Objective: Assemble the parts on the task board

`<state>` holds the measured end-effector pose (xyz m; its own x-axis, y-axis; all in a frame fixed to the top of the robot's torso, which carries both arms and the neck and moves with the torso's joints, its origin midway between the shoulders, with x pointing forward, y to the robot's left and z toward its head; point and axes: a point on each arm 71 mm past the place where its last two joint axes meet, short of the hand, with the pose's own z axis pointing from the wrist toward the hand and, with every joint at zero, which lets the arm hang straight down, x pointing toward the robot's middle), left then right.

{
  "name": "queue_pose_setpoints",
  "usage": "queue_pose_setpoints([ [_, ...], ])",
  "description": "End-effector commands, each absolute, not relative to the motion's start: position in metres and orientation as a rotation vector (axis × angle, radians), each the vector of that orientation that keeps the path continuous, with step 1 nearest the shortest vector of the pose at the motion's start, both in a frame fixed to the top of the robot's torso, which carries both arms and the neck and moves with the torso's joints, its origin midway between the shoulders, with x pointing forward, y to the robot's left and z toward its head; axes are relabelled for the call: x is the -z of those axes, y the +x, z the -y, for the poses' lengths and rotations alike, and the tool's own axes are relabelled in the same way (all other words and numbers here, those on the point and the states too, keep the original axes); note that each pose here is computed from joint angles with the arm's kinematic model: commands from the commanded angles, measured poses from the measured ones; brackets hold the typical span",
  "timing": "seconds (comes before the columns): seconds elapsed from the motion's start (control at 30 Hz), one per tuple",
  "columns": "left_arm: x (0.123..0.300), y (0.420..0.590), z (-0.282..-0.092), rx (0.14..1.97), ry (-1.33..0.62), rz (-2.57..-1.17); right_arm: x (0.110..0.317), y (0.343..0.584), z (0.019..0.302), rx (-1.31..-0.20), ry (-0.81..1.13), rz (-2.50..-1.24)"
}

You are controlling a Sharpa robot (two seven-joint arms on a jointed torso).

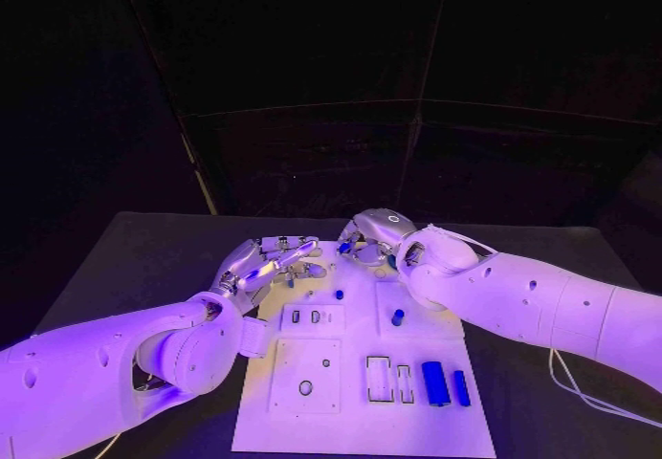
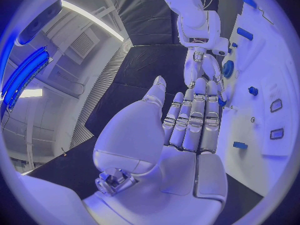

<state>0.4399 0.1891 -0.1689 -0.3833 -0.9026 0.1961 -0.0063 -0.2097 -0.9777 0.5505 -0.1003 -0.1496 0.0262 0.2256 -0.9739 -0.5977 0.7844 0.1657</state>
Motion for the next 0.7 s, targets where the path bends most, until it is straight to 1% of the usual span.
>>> queue_pose_setpoints([
  [0.03,0.1672,0.4401,-0.188,1.693,-1.108,-1.364,0.1451,0.5505,0.1009,-0.656,-0.31,-1.372],
  [0.33,0.1674,0.4411,-0.1889,1.69,-1.108,-1.363,0.1439,0.5504,0.1022,-0.648,-0.312,-1.362],
  [0.7,0.1669,0.4415,-0.1879,1.692,-1.107,-1.365,0.1474,0.553,0.0958,-0.639,-0.329,-1.408],
])
